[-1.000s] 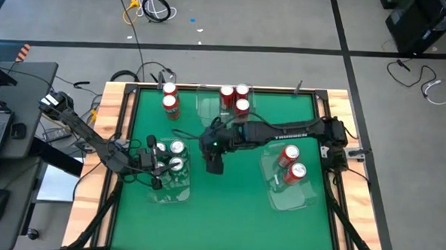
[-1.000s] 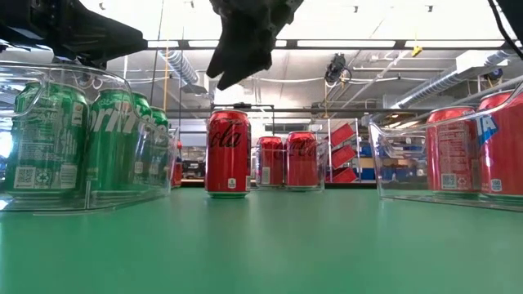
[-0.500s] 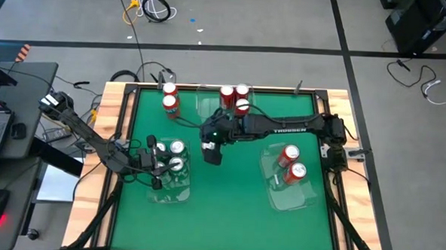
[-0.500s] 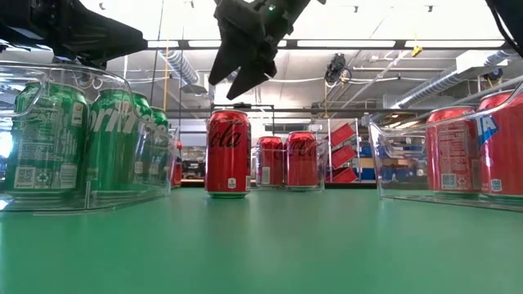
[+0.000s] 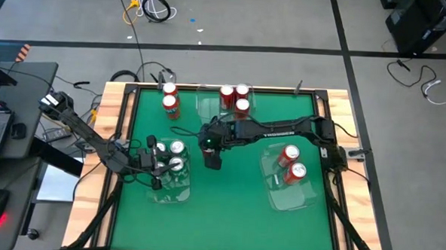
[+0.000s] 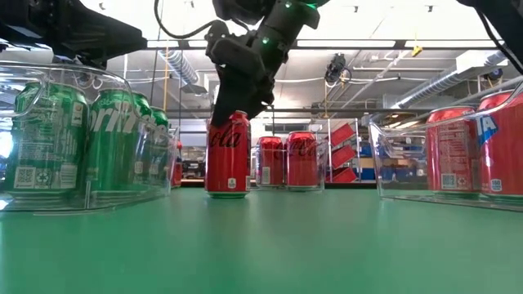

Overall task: Sort soda cans
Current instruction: Put the red-black soda can into the top transparent bin

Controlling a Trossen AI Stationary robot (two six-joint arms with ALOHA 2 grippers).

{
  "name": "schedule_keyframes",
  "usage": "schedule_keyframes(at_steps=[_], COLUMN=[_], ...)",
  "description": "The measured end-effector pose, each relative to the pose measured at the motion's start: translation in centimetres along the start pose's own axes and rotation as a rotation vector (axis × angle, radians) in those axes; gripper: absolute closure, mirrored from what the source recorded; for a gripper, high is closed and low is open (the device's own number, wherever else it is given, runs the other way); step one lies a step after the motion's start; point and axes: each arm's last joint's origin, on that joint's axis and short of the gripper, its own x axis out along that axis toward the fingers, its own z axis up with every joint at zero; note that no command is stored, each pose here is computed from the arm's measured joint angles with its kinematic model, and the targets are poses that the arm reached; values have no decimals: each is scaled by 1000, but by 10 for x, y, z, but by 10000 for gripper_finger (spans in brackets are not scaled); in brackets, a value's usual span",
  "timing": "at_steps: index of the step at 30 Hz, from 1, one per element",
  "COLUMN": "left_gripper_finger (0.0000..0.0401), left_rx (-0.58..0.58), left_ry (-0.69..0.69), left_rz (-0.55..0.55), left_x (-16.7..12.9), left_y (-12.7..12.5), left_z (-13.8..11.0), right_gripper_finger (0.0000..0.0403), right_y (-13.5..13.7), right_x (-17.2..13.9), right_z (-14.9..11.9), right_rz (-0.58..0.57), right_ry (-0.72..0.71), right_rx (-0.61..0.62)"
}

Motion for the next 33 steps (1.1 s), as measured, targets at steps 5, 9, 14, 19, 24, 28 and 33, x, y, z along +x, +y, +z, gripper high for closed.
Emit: schedule_keyframes(at_steps=[5,9,14,19,24,28,33], left_gripper_finger=[254,254,254,254,254,254,254], left_rx=[-1,-2,-3,-4,-5,-5,-5], left_ry=[0,-1,-1,-2,-2,-2,-2], left_rz=[0,0,0,0,0,0,0], left_x=[0,0,0,0,0,0,0], left_y=[0,0,0,0,0,0,0], left_z=[0,0,0,0,0,0,0], right_gripper_finger=[128,139,139,139,139,139,139], right_y=[0,-4,-14,-41,-77,-96,-113], right_x=[-4,-20,-56,-91,-96,-85,-72], right_z=[2,11,34,51,50,43,35], right_rz=[-2,-9,-56,-230,-300,-331,-403], right_ry=[-11,6,-32,-92,-64,-34,-6], right_rx=[13,40,81,126,177,218,226])
